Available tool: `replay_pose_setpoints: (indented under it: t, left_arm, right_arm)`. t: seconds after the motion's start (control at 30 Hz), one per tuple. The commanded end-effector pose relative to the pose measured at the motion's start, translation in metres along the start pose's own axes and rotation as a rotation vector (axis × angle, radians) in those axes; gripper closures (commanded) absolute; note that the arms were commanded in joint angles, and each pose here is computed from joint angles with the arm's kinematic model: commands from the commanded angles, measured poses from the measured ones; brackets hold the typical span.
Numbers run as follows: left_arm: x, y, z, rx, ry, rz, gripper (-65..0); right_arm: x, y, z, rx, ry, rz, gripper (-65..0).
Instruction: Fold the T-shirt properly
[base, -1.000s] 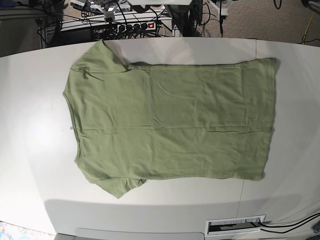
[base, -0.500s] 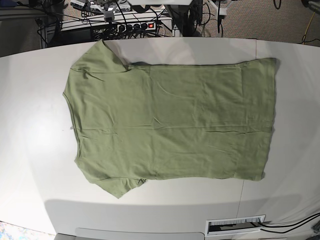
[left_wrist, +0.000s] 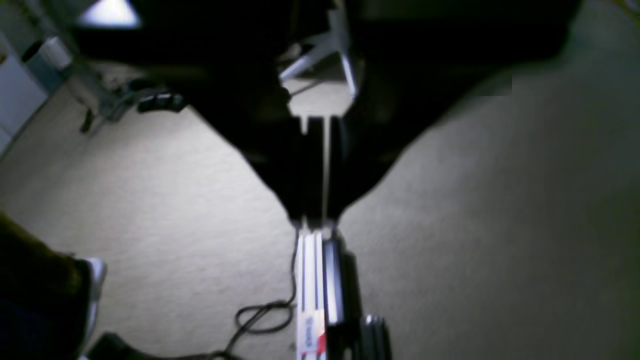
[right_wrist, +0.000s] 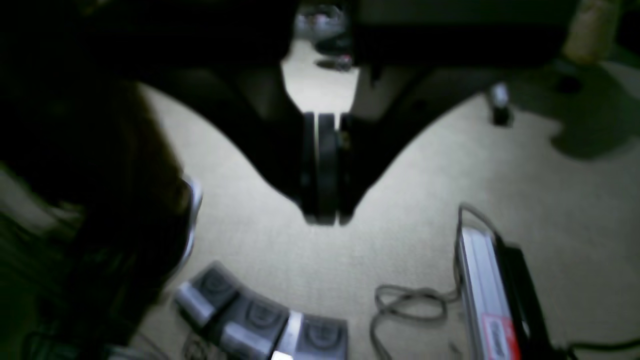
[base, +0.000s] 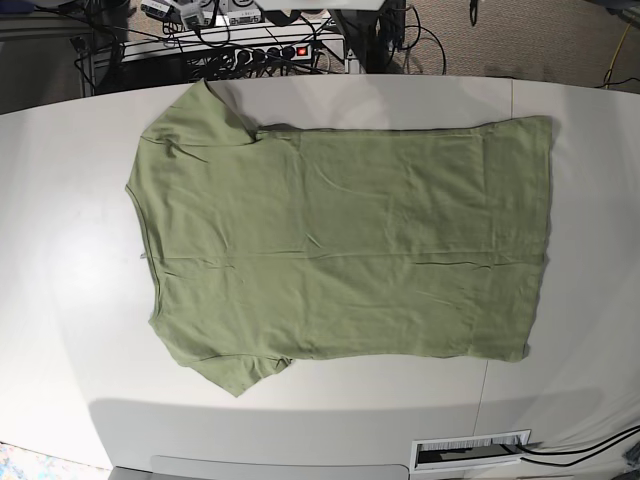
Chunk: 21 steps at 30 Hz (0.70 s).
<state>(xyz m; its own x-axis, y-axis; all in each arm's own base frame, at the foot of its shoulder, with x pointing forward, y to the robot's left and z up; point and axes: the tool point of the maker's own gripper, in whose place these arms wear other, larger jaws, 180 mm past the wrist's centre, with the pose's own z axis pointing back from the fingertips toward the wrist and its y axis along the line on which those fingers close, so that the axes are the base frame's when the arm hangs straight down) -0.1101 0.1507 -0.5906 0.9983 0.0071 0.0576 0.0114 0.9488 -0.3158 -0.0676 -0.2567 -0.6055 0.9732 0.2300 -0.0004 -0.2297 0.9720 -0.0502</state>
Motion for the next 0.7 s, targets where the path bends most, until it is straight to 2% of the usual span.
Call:
replay_pose_setpoints:
  t: [0.0, 0.1, 0.3, 0.53, 0.67]
  left_arm:
    - [-0.012, 0.003, 0.012, -0.011, 0.013, -0.022, 0.0]
    - [-0.016, 0.003, 0.036, -0.023, -0.001, -0.084, 0.0]
    - [-0.023, -0.003, 0.076, -0.043, -0.015, -0.18, 0.0]
    - [-0.024, -0.007, 0.111, -0.046, -0.029, -0.236, 0.0]
    - [-0.018, -0.004, 0.13, -0.024, -0.06, -0.241, 0.0]
  right_arm:
    - [-0.009, -0.01, 0.008, -0.011, 0.003, 0.025, 0.0]
    - [-0.01, -0.021, 0.028, -0.018, -0.035, 0.096, 0.0]
    - [-0.009, -0.02, 0.067, -0.023, -0.089, 0.343, 0.0]
    - [-0.007, -0.001, 0.103, -0.009, -0.121, 0.508, 0.0]
    - [0.003, 0.002, 0.121, -0.017, -0.165, 0.519, 0.0]
